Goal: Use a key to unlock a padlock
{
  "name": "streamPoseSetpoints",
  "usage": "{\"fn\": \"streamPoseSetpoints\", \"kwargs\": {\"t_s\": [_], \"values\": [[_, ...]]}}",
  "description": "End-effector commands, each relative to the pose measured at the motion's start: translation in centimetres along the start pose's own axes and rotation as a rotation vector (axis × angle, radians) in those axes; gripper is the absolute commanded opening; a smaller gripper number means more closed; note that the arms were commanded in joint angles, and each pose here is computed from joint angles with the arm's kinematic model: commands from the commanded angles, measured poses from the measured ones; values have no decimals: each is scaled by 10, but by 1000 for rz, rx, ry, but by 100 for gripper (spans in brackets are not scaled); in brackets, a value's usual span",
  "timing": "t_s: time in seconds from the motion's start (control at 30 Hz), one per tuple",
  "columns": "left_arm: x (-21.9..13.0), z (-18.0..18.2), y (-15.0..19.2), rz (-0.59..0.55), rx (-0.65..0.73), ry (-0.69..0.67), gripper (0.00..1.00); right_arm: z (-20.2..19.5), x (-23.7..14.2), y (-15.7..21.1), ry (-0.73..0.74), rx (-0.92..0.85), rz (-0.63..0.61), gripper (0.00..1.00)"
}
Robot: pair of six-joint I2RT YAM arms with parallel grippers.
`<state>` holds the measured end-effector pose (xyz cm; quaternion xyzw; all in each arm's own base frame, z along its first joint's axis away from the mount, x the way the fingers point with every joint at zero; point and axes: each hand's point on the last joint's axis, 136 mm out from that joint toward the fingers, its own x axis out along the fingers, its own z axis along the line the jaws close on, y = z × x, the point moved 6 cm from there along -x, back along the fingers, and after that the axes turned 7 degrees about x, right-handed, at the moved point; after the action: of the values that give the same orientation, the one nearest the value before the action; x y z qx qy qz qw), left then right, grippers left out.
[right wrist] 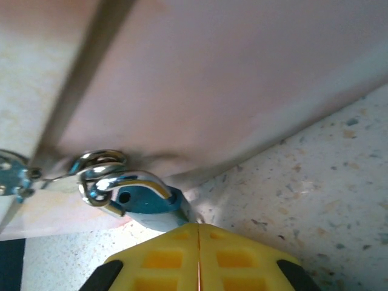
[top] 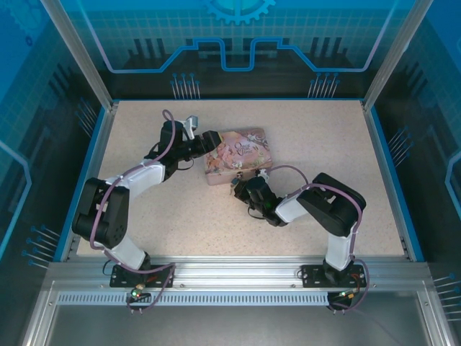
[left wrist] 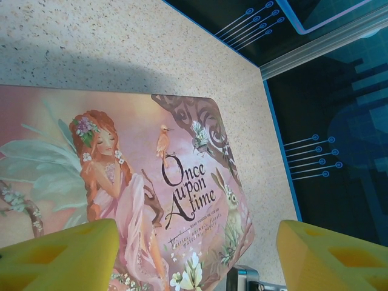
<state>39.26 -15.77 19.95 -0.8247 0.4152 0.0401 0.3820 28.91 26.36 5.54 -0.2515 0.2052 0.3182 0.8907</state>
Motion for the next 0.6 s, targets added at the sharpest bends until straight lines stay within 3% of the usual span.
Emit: {"fn": "streamPoseSetpoints", "kwargs": {"t_s": [0.0,0.07,0.2,0.4,0.57], "values": [[4,-4,-1,9,21,20,70,-4,-8,-6,44,-18,-35,7],[5,-2,1,10,19,17,70,-6,-13,-8,48,-24,-44,7],[5,-2,0,5,24,24,70,-12,-24,-11,52,-61,-69,21],[9,-2,-2,16,20,21,70,-5,-18,-16,-78,-219,-10,54],[9,-2,-3,18,22,9,70,-1,-9,-19,-171,-224,18,60]]}}
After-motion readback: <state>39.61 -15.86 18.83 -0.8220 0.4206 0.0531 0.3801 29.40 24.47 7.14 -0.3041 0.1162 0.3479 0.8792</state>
